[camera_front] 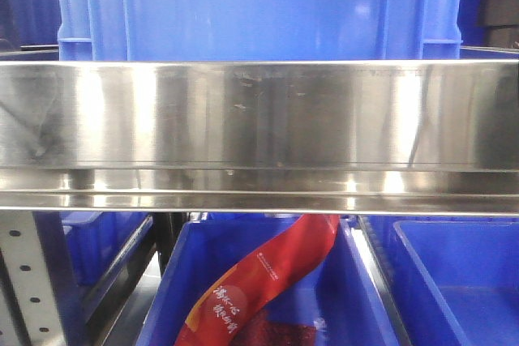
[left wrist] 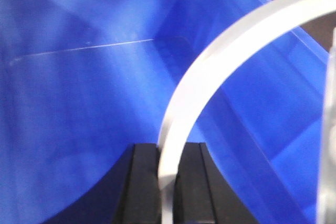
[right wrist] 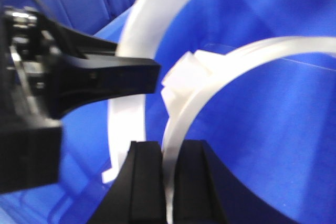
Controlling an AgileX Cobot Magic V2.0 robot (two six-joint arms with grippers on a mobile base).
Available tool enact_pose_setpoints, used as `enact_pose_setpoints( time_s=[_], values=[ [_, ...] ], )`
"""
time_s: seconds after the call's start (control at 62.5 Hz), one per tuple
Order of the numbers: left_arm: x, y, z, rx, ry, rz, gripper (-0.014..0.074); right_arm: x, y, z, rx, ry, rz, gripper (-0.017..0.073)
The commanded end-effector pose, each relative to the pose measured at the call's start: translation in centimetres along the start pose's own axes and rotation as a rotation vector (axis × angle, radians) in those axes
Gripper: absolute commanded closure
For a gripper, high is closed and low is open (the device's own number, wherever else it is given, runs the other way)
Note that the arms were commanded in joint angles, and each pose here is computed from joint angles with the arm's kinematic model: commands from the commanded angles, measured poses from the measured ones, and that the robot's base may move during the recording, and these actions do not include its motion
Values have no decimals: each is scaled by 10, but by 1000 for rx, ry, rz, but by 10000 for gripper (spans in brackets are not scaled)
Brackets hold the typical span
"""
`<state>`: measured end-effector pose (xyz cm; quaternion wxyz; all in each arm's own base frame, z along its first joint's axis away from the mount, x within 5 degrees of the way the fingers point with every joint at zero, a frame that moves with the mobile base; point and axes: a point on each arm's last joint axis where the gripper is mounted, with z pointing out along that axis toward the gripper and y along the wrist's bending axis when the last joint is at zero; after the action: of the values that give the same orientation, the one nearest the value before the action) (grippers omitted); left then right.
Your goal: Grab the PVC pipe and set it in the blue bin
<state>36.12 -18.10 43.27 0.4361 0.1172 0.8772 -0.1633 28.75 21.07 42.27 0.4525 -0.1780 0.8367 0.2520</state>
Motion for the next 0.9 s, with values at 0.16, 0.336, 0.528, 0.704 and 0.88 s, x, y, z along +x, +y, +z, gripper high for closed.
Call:
enact_pose_setpoints(
  time_s=[0.16, 0.336, 0.528, 0.704, 0.88],
  values=[
    [-5, 0, -6, 4, -31, -12, 583, -5, -1, -4, 2, -33, 20, 474],
    [-4, 1, -6, 0, -22, -7, 297, -6, -1, -5, 1, -41, 30, 291],
    [-3, 1, -6, -3, -5, -7, 225, -6, -1, -5, 1, -41, 30, 282],
    [-2, 2, -4, -10, 4, -3, 287, -6, -2, -5, 16, -42, 10, 301],
    [-2, 18, -14, -129, 31, 57, 581, -11, -10, -23, 51, -52, 0, 533]
  ],
)
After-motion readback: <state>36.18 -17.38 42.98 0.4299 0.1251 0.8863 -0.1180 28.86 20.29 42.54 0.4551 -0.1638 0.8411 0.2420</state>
